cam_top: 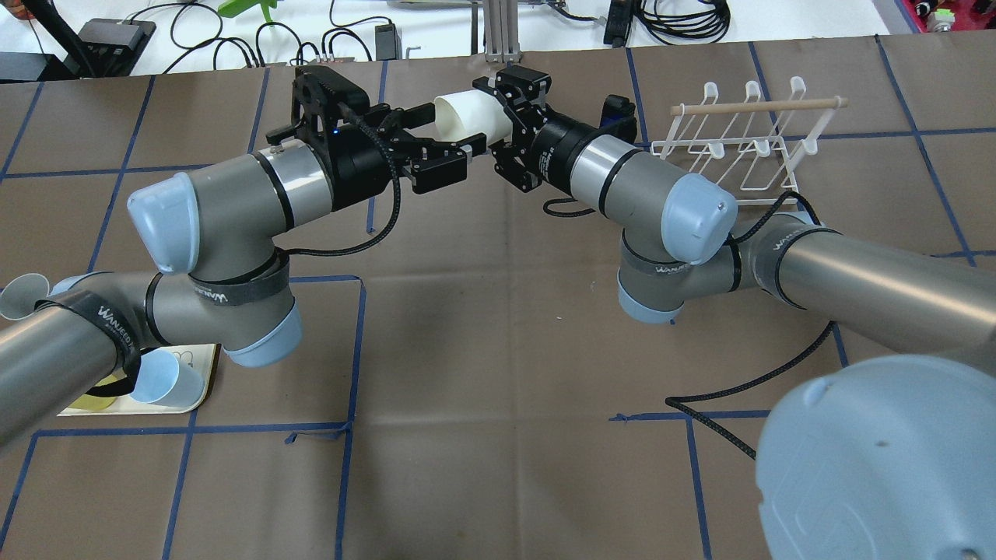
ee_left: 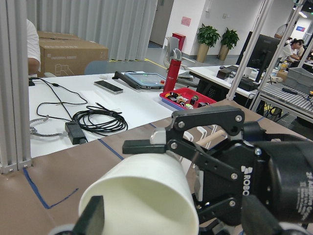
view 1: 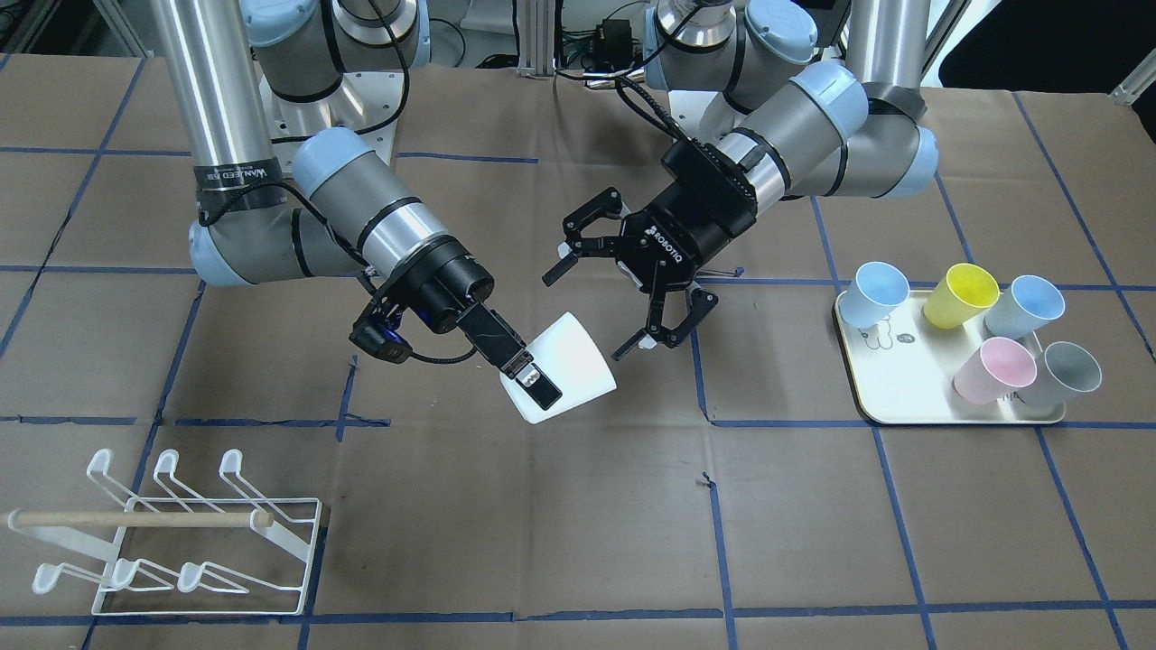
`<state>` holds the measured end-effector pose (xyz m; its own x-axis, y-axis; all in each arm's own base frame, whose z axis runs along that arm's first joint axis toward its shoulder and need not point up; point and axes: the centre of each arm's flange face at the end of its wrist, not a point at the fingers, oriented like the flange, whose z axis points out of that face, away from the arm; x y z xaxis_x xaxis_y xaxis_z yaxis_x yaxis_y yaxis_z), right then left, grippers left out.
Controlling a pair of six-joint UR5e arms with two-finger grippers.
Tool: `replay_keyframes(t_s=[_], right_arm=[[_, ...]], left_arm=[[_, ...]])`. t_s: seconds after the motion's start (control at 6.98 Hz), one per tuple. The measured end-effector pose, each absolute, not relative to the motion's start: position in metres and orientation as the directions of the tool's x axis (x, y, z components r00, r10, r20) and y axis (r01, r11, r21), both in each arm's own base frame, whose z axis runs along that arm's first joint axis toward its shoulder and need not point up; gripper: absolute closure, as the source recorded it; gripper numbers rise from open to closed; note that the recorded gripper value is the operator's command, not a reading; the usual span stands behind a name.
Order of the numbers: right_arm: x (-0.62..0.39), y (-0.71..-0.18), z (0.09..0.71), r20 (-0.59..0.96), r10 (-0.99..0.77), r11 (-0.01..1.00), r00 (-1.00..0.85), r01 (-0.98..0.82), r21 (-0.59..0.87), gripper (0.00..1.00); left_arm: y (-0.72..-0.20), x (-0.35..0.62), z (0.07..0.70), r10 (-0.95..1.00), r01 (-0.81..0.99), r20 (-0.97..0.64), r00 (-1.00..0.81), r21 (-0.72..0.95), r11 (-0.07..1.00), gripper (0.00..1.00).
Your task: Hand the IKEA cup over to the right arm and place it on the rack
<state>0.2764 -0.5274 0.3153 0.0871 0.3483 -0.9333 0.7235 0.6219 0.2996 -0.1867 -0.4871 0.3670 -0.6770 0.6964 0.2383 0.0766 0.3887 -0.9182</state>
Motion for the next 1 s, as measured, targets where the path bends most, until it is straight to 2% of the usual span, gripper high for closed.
replay_keyframes(t_s=[0.29,0.43,0.72,1.0], right_arm=[[0.250,-0.547,0.325,-0.957,0.284,0.609,0.060,0.760,0.228,0.56],[0.235,-0.559,0.333,-0.980,0.199,0.612,-0.008,0.782,0.118,0.56],[0.208,-0.574,0.343,-0.967,-0.016,0.595,-0.255,0.775,-0.214,0.58],[0.182,-0.585,0.344,-0.791,-0.199,0.469,-0.578,0.653,-0.595,0.58]], left_arm=[[-0.494,-0.137,0.374,0.642,0.028,0.253,-0.724,-0.919,0.393,0.02],[-0.498,-0.114,0.377,0.608,0.006,0.265,-0.748,-0.914,0.406,0.02],[-0.517,-0.091,0.380,0.523,-0.016,0.299,-0.798,-0.878,0.478,0.01],[-0.555,-0.085,0.391,0.367,-0.006,0.291,-0.884,-0.790,0.613,0.01]])
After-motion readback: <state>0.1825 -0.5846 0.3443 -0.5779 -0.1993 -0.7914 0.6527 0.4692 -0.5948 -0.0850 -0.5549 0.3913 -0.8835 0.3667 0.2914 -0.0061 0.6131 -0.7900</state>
